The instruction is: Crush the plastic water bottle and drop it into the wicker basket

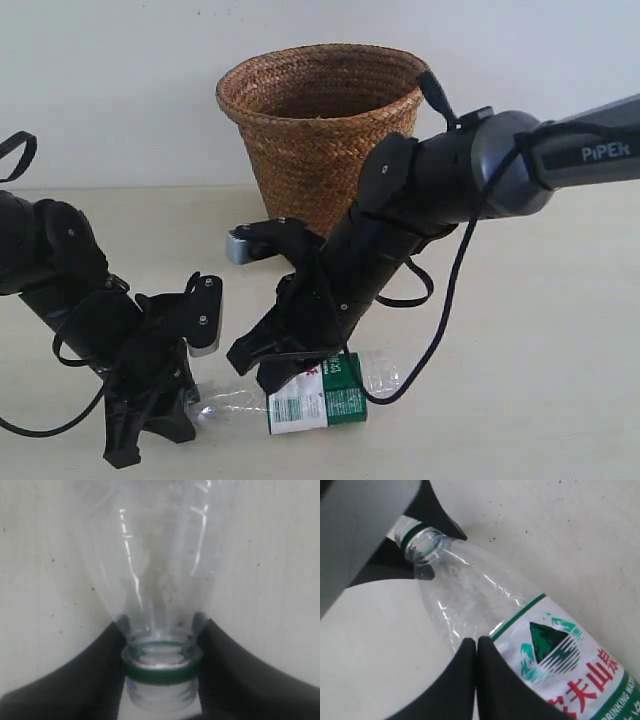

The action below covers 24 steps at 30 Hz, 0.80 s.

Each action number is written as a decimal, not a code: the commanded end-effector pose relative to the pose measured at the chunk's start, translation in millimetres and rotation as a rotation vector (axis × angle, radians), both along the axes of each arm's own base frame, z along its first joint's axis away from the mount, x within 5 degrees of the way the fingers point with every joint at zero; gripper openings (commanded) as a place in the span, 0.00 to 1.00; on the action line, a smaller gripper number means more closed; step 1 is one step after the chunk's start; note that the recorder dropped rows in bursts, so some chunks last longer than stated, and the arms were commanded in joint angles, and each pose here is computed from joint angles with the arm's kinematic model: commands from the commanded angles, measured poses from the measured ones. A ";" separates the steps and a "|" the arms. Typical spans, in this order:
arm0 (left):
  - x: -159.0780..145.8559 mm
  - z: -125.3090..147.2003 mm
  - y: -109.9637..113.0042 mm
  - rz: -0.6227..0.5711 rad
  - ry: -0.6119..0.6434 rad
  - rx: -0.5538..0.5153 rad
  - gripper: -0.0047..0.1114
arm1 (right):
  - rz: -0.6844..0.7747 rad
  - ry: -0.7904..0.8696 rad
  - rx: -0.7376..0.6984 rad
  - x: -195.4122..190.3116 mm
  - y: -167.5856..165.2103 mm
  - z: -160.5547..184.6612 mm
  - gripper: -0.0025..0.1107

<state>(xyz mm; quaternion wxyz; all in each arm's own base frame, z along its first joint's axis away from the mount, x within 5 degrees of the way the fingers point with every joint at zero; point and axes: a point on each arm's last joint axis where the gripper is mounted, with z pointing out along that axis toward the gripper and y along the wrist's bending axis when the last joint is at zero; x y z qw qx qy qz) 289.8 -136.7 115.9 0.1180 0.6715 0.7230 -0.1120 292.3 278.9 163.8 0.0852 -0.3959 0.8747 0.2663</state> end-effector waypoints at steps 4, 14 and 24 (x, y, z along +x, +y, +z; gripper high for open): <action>0.6 0.8 -1.9 0.014 -0.003 -0.008 0.08 | -0.007 0.032 -0.078 8.8 -2.3 -32.1 0.02; -0.5 0.8 -1.9 0.012 0.009 -0.008 0.08 | -0.073 0.096 -0.237 31.2 -23.3 -68.8 0.02; -0.9 0.8 -1.9 0.016 0.014 -0.008 0.08 | -0.071 0.223 -0.395 47.3 -37.7 -100.9 0.02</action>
